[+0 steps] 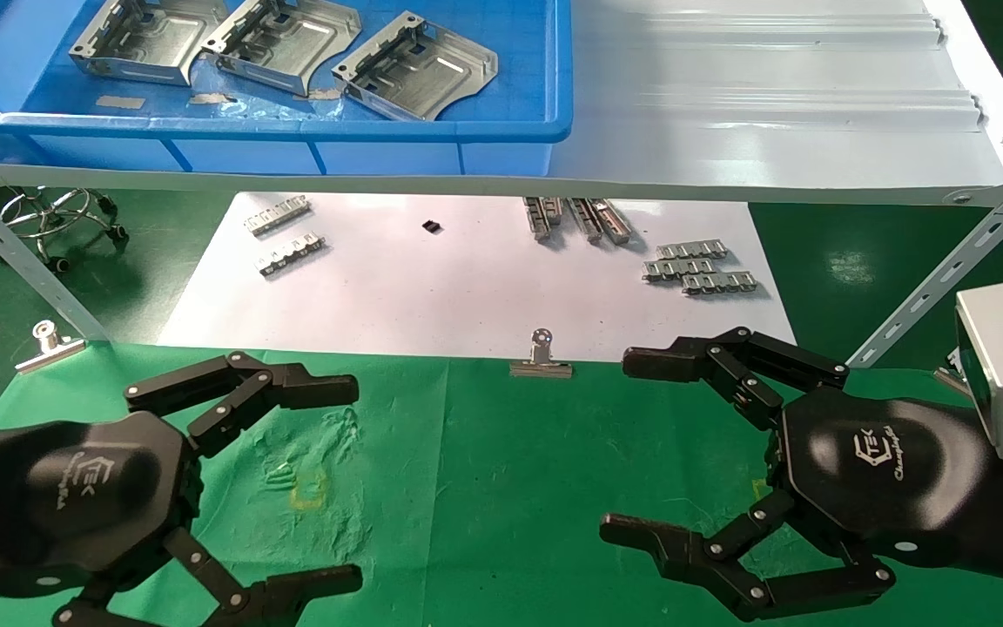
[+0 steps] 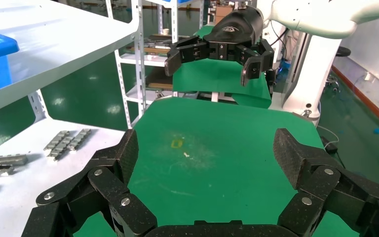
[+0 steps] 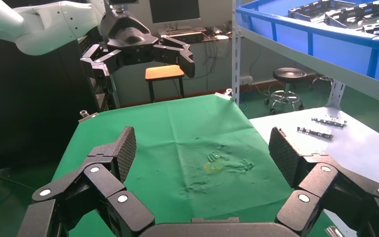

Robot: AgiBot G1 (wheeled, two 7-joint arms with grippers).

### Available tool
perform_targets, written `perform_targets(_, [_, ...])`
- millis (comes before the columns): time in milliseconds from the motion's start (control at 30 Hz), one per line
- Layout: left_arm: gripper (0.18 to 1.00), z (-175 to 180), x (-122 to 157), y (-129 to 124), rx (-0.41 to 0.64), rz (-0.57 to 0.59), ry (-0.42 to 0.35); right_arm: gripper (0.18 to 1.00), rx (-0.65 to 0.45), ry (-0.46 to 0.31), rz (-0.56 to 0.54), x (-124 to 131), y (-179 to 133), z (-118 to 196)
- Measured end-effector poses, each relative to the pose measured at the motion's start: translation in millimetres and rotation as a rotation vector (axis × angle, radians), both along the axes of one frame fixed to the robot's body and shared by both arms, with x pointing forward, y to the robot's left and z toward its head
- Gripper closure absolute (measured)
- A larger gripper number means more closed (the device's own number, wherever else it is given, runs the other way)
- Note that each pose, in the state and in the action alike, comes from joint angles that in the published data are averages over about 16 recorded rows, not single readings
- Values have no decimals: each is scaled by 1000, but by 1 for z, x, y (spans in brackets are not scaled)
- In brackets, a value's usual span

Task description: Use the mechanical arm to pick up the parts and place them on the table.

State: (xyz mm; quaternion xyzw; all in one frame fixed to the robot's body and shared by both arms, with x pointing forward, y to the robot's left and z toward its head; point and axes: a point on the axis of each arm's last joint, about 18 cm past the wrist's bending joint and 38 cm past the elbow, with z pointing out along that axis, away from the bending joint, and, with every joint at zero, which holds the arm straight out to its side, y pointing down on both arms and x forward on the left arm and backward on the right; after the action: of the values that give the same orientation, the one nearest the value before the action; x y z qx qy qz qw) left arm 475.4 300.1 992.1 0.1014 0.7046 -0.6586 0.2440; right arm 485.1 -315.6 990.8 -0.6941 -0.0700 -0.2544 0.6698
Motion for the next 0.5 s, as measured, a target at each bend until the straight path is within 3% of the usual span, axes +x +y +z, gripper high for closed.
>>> perform_targets(500, [183,0,0,0,0,0,0,178,0,0,0,0,0,0])
